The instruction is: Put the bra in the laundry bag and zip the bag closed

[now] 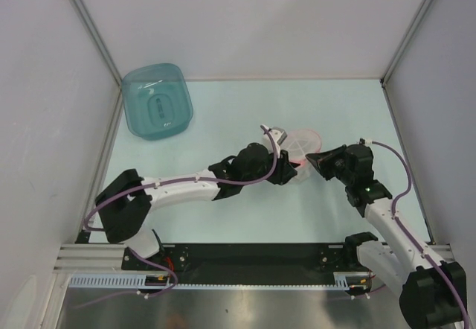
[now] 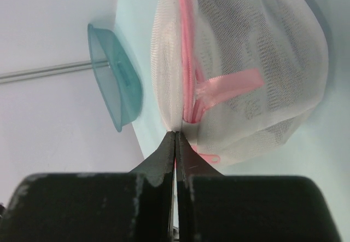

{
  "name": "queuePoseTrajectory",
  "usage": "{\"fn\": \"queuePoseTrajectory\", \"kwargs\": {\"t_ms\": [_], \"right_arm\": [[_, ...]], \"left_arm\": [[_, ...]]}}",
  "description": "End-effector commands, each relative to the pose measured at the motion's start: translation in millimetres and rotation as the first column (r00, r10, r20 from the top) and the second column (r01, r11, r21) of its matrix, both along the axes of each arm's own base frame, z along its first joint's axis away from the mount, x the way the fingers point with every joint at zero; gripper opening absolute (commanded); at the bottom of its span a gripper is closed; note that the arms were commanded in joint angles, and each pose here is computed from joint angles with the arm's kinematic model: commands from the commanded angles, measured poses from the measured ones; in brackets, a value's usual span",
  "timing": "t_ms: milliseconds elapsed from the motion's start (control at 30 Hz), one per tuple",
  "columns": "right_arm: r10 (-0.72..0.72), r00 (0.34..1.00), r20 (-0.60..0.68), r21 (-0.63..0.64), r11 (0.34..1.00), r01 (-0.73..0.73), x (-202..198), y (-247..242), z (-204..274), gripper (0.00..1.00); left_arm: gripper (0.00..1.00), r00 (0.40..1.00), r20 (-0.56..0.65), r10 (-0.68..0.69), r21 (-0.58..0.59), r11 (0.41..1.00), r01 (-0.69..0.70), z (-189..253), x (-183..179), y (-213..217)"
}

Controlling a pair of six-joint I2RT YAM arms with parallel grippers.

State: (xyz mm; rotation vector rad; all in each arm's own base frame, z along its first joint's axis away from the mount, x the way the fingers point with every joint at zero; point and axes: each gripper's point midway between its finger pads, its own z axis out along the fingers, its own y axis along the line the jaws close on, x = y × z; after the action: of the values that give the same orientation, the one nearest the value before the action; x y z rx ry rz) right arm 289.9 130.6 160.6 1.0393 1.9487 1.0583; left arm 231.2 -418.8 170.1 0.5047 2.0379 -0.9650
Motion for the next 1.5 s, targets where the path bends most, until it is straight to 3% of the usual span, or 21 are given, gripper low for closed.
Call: {"fn": "queuePoseTrajectory", "kwargs": {"t_ms": [0,133,233,300,500,933,1100,1167,1267,1467], "right_arm": [[-0.072,0.997,-0.033,0.039,0.997,0.073,-2,-4,20,0.00],[-0.121,0.992,-0.043,0.046,0.991,0.123,-5,-10,24,0.00],[-0.147,0.988,-0.049,0.059,0.987,0.150,-8,-13,25,0.00],[-0.158,0.986,-0.048,0.072,0.984,0.161,-9,-14,25,0.00],[-0.160,0.986,-0.054,0.095,0.982,0.165,-12,-12,22,0.00],[-0.164,0.985,-0.054,0.095,0.981,0.168,-15,-14,21,0.00],[-0.157,0.986,-0.055,0.098,0.982,0.161,-17,-13,19,0.00],[-0.155,0.986,-0.055,0.086,0.983,0.159,-18,-14,17,0.00],[-0.150,0.988,-0.048,0.068,0.986,0.153,-18,-14,15,0.00],[-0.107,0.994,0.035,-0.032,0.994,0.108,-14,-17,19,0.00]], "left_arm": [[0.41,0.995,0.042,-0.091,-0.189,0.977,0.097,18,-15,-38],[0.33,0.995,0.056,-0.082,-0.217,0.972,0.092,16,-21,-45],[0.34,1.000,0.001,-0.028,-0.208,0.978,0.027,5,-12,-50],[0.40,0.999,-0.040,0.011,-0.185,0.983,-0.018,-3,-7,-50],[0.45,0.995,-0.052,0.090,-0.140,0.985,-0.097,-15,10,-54],[0.39,0.989,-0.037,0.144,-0.137,0.980,-0.148,-12,35,-64],[0.26,0.985,-0.057,0.163,-0.152,0.974,-0.170,-12,46,-63],[0.12,0.986,-0.083,0.142,-0.171,0.973,-0.155,-11,45,-64],[0.00,0.990,-0.106,0.098,-0.204,0.972,-0.118,-5,42,-64],[0.00,0.988,-0.140,-0.072,-0.256,0.966,0.034,0,15,-59]]}}
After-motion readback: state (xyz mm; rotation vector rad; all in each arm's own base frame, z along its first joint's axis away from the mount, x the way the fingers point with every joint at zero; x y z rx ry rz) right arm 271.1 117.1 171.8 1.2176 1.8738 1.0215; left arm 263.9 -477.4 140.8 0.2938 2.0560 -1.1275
